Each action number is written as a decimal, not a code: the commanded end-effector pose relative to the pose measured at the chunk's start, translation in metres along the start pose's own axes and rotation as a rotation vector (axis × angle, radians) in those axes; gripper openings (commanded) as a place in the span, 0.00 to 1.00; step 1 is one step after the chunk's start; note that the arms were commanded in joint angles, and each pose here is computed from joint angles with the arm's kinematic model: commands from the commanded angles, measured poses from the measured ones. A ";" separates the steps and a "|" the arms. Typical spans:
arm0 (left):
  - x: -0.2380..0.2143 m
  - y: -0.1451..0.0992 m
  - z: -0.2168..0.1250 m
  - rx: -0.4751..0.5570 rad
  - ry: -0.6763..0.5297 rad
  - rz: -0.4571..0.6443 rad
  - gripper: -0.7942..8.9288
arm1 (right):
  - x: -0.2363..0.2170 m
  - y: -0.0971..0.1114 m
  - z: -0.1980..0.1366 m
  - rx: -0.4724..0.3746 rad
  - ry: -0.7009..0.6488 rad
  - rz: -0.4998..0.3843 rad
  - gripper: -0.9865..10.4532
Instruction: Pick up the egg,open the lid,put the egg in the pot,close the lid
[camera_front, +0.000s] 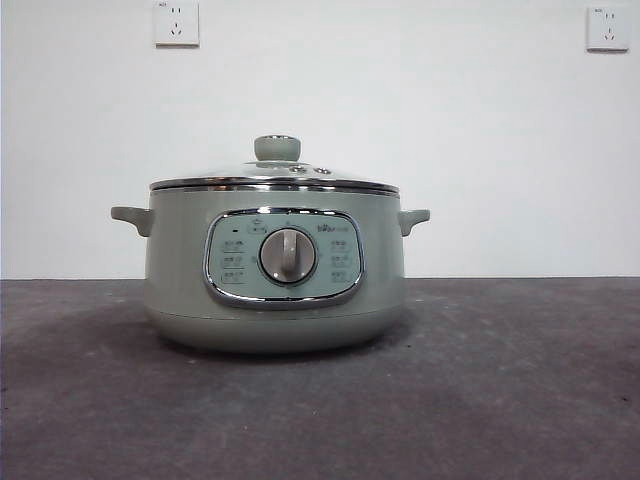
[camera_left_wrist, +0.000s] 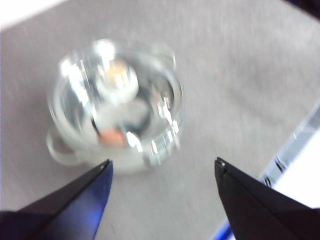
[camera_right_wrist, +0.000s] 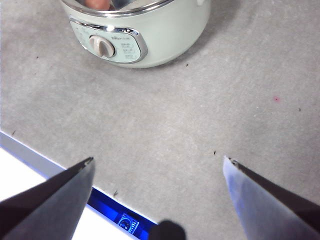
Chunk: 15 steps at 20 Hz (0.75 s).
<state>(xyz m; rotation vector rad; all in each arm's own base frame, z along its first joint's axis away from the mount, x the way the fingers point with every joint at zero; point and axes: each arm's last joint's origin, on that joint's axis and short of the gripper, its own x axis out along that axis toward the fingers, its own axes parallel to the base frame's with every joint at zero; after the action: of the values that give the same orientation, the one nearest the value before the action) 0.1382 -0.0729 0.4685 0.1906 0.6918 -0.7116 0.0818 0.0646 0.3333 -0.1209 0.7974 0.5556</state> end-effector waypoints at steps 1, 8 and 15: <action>0.002 -0.003 -0.025 -0.038 0.041 -0.009 0.44 | 0.002 0.000 -0.001 -0.010 0.000 0.000 0.47; 0.001 -0.008 -0.061 -0.074 0.075 -0.012 0.44 | 0.003 0.000 0.002 -0.009 -0.023 0.004 0.47; 0.003 -0.007 -0.061 -0.075 0.079 -0.012 0.27 | 0.003 0.000 0.001 -0.007 -0.015 0.003 0.17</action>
<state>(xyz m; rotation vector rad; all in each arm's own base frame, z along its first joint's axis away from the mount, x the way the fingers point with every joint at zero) 0.1030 -0.0564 0.4221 0.1589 0.7913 -0.6928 0.0833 0.0659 0.3346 -0.1159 0.7778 0.5604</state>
